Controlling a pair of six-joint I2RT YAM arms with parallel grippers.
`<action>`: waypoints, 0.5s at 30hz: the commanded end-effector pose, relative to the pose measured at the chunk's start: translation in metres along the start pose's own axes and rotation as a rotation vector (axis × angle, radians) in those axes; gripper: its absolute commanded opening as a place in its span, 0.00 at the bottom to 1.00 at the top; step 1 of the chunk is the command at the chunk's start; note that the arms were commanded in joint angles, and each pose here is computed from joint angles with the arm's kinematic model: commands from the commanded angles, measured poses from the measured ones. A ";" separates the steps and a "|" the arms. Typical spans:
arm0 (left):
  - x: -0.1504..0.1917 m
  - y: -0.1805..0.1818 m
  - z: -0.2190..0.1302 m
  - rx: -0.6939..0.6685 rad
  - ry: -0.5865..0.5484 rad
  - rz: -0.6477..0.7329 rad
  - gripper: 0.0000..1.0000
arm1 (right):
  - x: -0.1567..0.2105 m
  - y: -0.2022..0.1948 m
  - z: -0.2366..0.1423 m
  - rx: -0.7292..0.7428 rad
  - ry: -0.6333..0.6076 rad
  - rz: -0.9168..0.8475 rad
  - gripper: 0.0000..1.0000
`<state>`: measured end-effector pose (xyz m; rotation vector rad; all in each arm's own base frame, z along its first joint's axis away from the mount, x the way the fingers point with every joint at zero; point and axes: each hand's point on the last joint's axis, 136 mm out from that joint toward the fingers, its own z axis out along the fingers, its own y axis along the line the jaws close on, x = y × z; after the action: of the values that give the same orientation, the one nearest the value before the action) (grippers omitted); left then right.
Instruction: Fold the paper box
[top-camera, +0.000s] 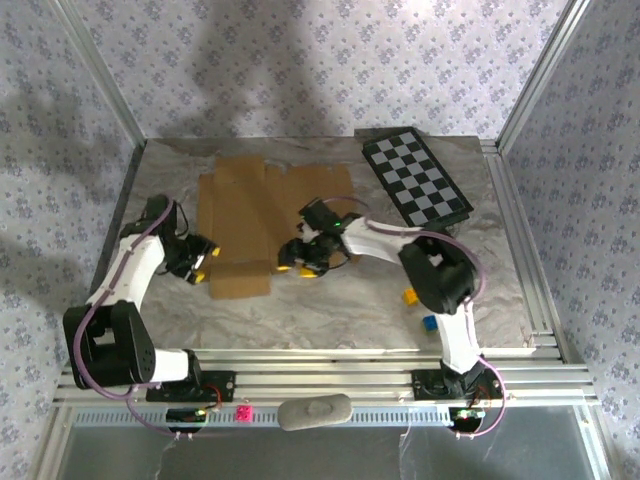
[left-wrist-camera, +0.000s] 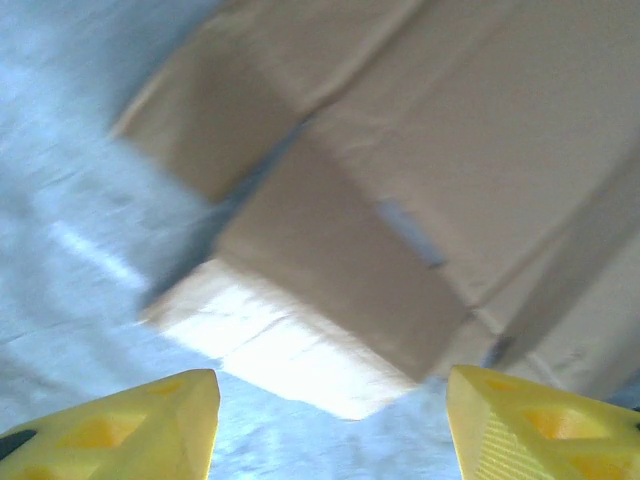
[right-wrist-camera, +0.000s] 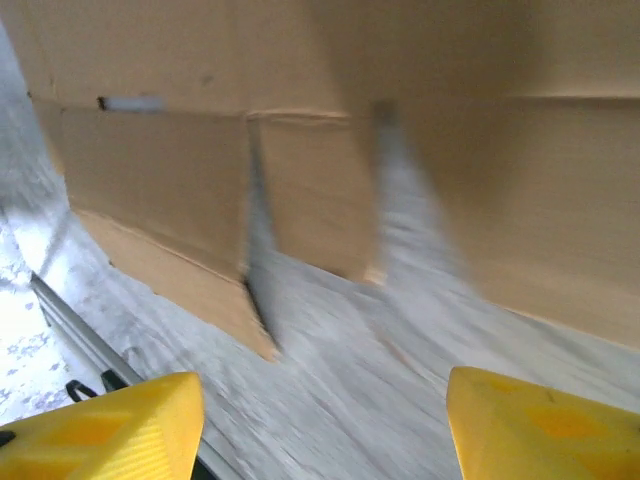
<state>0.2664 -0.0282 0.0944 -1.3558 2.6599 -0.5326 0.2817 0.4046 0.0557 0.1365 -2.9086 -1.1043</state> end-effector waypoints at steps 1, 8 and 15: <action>0.010 0.017 -0.006 -0.035 0.006 0.014 0.61 | 0.009 0.036 0.022 -0.073 0.068 0.023 0.64; 0.029 0.031 -0.013 -0.091 -0.004 0.058 0.62 | 0.003 0.043 0.062 -0.079 0.054 0.112 0.57; 0.037 0.036 -0.021 -0.108 -0.013 0.095 0.62 | -0.009 0.045 0.072 -0.079 0.016 0.138 0.48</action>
<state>0.2236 -0.0361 0.0997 -1.2670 2.7291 -0.4330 0.2793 0.4813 0.0422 -0.0017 -2.7933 -1.2071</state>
